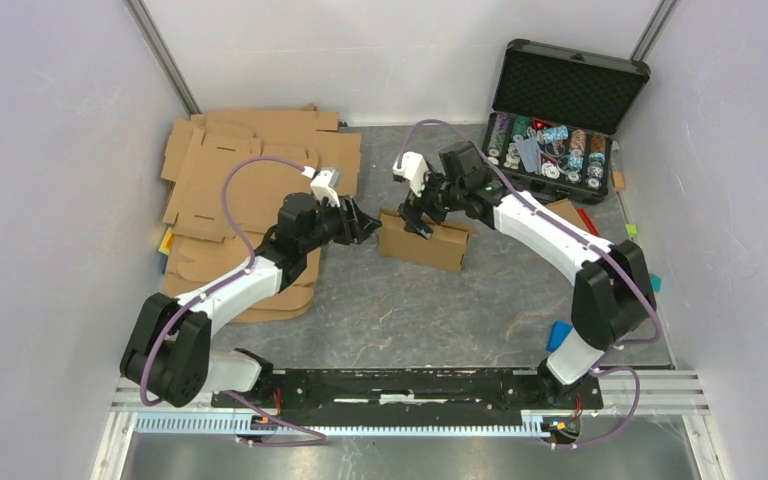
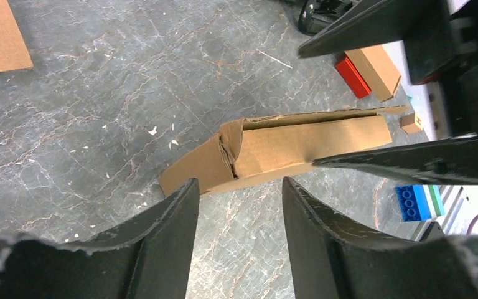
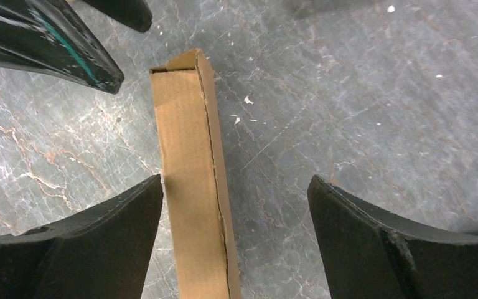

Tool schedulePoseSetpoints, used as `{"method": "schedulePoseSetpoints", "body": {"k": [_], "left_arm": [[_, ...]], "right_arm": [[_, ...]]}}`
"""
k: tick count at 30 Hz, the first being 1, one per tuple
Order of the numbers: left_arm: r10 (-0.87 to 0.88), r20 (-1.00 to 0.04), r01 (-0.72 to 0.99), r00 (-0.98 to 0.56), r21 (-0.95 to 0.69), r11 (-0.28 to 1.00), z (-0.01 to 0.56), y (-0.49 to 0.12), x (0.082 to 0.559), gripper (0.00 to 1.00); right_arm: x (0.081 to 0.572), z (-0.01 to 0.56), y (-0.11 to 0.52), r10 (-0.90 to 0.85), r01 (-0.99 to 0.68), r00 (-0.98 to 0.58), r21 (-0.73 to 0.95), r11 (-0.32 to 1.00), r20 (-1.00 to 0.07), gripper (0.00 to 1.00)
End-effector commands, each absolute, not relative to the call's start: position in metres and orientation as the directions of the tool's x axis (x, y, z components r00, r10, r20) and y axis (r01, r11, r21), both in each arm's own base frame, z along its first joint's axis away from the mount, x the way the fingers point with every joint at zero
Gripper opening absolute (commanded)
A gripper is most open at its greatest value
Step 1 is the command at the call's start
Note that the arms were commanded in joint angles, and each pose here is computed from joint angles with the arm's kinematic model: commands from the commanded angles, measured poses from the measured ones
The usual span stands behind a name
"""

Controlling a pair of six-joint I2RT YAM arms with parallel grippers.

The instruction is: Fold the paper box

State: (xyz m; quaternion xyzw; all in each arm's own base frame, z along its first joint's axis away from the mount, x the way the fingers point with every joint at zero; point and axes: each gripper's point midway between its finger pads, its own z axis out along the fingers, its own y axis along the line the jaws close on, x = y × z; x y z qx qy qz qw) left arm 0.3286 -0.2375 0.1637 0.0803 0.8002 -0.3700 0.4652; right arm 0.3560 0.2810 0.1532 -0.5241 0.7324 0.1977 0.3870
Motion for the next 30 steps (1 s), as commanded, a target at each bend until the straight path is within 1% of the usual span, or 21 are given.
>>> {"method": "schedulePoseSetpoints", "body": {"k": [1, 4, 7, 11, 14, 18, 19, 24, 27, 30], "left_arm": [[-0.207, -0.843, 0.527, -0.497, -0.482, 0.7, 0.181, -0.24, 0.334, 0.57], [-0.215, -0.841, 0.53, -0.497, -0.491, 0.692, 0.183, -0.243, 0.334, 0.57], [-0.215, -0.844, 0.531, -0.492, -0.486, 0.694, 0.184, -0.242, 0.335, 0.56], [-0.205, -0.847, 0.538, -0.49, -0.479, 0.693, 0.184, -0.243, 0.334, 0.49], [-0.189, -0.851, 0.541, -0.49, -0.467, 0.699, 0.183, -0.244, 0.333, 0.48], [-0.176, -0.851, 0.546, -0.495, -0.462, 0.699, 0.179, -0.247, 0.333, 0.47], [-0.176, -0.85, 0.545, -0.496, -0.463, 0.699, 0.179, -0.247, 0.333, 0.46], [-0.169, -0.849, 0.542, -0.501, -0.46, 0.703, 0.175, -0.248, 0.333, 0.45], [-0.166, -0.853, 0.542, -0.495, -0.453, 0.708, 0.176, -0.247, 0.333, 0.43], [-0.163, -0.852, 0.544, -0.497, -0.452, 0.707, 0.176, -0.247, 0.333, 0.4]], "right_arm": [[0.355, 0.225, 0.273, -0.506, -0.874, -0.108, -0.16, 0.458, -0.856, 0.92], [0.342, 0.237, 0.267, -0.453, -0.857, -0.114, -0.143, 0.494, -0.884, 0.93], [0.336, 0.241, 0.249, -0.406, -0.797, -0.154, -0.13, 0.59, -0.901, 0.92], [0.322, 0.255, 0.224, -0.296, -0.696, -0.177, -0.093, 0.712, -0.939, 0.88], [0.302, 0.247, 0.203, -0.255, -0.652, -0.169, -0.086, 0.753, -0.952, 0.85], [0.291, 0.227, 0.177, -0.279, -0.588, -0.198, -0.114, 0.801, -0.94, 0.81], [0.291, 0.223, 0.172, -0.282, -0.572, -0.208, -0.117, 0.812, -0.937, 0.8], [0.295, 0.21, 0.155, -0.267, -0.497, -0.255, -0.111, 0.861, -0.929, 0.65], [0.293, 0.201, 0.155, -0.282, -0.512, -0.277, -0.108, 0.852, -0.918, 0.58], [0.295, 0.191, 0.154, -0.294, -0.513, -0.305, -0.104, 0.852, -0.906, 0.52]]}}
